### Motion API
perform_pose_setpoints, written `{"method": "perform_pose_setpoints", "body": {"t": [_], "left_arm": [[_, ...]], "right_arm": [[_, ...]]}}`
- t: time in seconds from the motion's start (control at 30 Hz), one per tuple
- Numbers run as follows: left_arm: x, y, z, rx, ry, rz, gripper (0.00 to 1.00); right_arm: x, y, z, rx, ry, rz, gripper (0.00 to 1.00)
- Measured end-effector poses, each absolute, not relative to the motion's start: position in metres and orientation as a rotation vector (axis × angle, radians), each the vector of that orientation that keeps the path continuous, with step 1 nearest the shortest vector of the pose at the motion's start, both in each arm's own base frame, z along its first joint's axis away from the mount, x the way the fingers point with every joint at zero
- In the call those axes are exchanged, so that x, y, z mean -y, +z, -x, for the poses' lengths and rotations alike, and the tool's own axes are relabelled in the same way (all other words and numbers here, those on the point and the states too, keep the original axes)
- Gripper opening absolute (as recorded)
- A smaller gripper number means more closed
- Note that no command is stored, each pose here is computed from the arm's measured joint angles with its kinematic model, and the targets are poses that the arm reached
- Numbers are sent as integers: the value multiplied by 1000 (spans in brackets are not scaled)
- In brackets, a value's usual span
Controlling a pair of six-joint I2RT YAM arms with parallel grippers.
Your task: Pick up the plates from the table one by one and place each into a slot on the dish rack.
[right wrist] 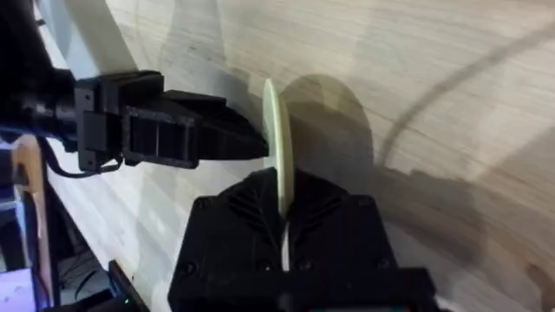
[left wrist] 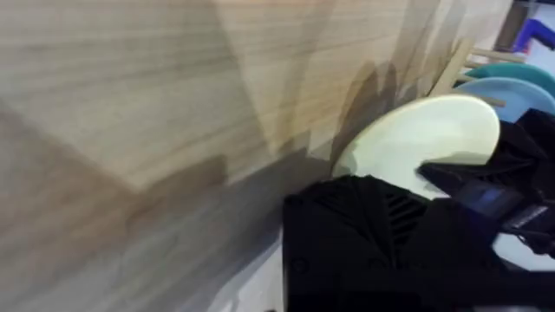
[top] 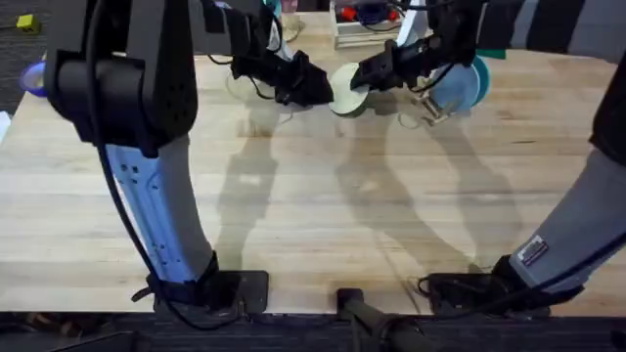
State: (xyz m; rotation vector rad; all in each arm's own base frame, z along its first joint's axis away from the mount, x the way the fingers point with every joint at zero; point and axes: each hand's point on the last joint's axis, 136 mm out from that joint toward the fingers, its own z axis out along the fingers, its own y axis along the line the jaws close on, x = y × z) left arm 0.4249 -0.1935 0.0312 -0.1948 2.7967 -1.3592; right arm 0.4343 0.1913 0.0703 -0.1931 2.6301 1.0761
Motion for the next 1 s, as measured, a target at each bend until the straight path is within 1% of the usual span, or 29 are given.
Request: {"method": "perform_pose_setpoints", "body": {"t": [0.17, 0.27, 0.33, 0.43, 0.6, 0.77, 0.9, 1.0], "left_arm": [[182, 36, -419, -2843, -1196, 207, 38], [170, 47, -412, -2870, -1070, 198, 39], [158, 58, -407, -2886, -952, 186, 38], [140, 80, -398, -2889, -807, 156, 39], [116, 129, -376, -2851, -614, 93, 39], [97, 180, -347, -2785, -483, 45, 39], [85, 216, -318, -2726, -419, 12, 39], [77, 237, -294, -2691, -382, 1, 39]], "right_arm": [[-200, 74, -429, -2622, 1135, 215, 35], [-205, 79, -424, -2612, 1201, 227, 27], [-209, 83, -422, -2598, 1247, 240, 28], [-211, 86, -419, -2586, 1280, 263, 28], [-212, 92, -414, -2571, 1283, 315, 28], [-205, 124, -399, -2553, 1212, 397, 29], [-191, 152, -379, -2561, 1076, 465, 29], [-177, 168, -365, -2576, 946, 508, 29]]}}
